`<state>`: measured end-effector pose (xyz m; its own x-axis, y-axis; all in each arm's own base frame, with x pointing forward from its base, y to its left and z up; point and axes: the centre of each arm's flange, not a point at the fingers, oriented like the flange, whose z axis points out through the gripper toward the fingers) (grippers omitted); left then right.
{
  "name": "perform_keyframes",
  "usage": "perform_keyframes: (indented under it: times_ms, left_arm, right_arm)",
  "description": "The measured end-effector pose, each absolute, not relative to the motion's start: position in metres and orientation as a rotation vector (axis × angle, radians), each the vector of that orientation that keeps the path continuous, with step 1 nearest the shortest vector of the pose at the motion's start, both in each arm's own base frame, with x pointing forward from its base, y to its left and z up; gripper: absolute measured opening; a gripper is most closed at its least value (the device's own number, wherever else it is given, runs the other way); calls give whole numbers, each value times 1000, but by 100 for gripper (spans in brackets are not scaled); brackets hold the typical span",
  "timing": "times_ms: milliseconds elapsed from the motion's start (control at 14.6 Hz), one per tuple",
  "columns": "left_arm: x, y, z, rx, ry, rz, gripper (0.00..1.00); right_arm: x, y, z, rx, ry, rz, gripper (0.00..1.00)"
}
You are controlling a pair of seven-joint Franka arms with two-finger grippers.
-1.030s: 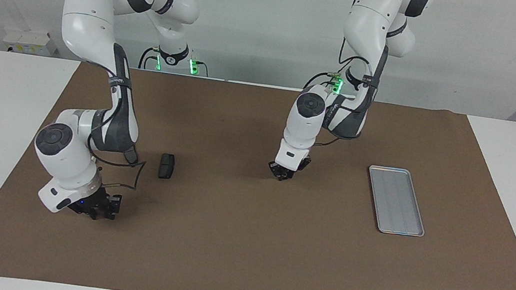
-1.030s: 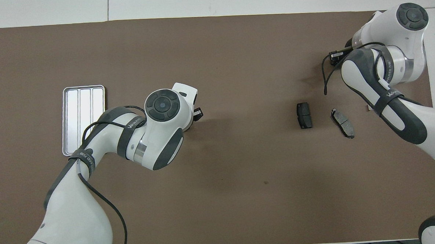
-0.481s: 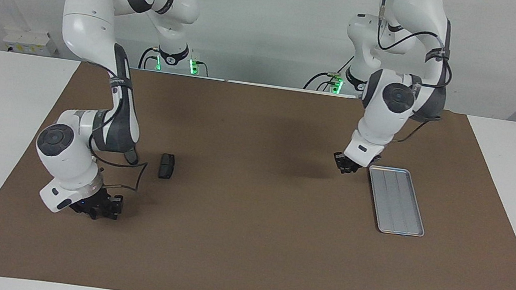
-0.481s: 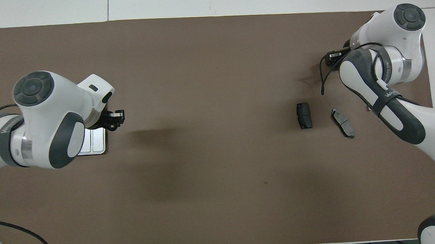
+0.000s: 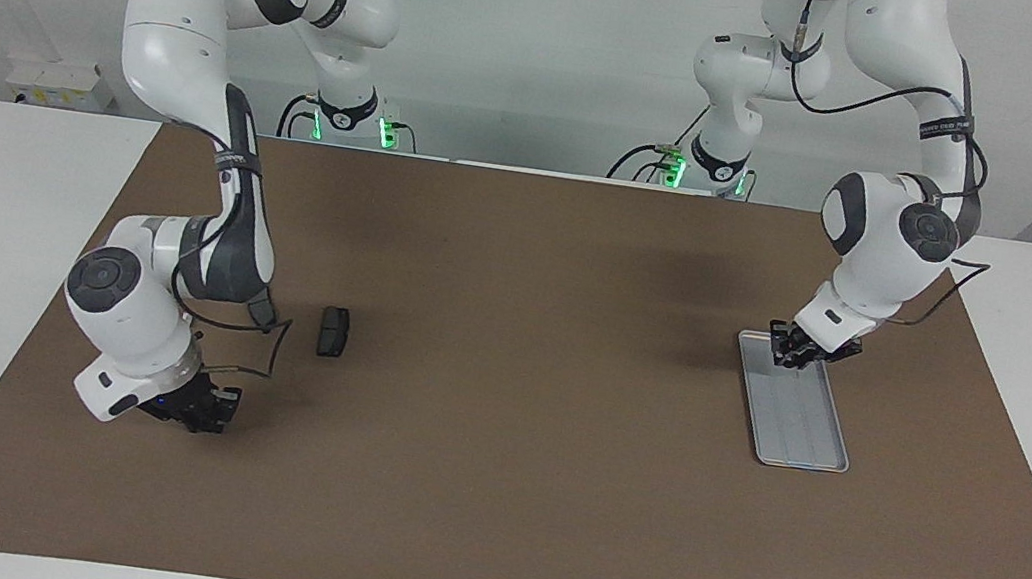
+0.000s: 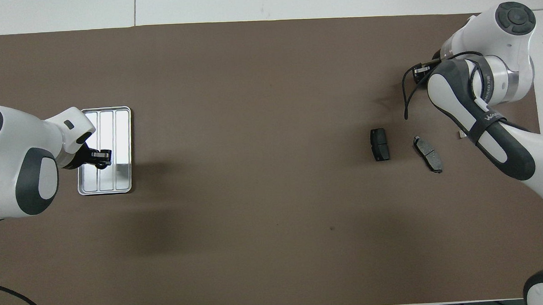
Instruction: Pick bearing gear from pile to tray
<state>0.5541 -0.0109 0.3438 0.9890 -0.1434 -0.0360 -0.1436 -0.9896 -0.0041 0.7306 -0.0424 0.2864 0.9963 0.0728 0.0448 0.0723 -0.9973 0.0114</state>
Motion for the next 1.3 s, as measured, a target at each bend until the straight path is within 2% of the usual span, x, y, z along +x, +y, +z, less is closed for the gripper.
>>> perform_keyframes:
  times_ms: [343,549,755,1030,1304]
  left_arm:
    - [541,0,321,-3128,217,76,34]
    - [540,0,319,-3129,215,70,34]
    - [538,9,312,-3130,190,50,34]
    - [536,10,303,-3131,186,56,34]
    - [535,7,302,-3133,164,51,34]
  right_arm:
    - [730,-42,287,3129,115,61,24]
    - [721,-25,296,3119,73,-81,24]
    - [705,36,346,3083,-82,-177,24]
    - [670,142,419,3088,-306,-210,24]
    - [629,240,464,3084,-617,-233,24]
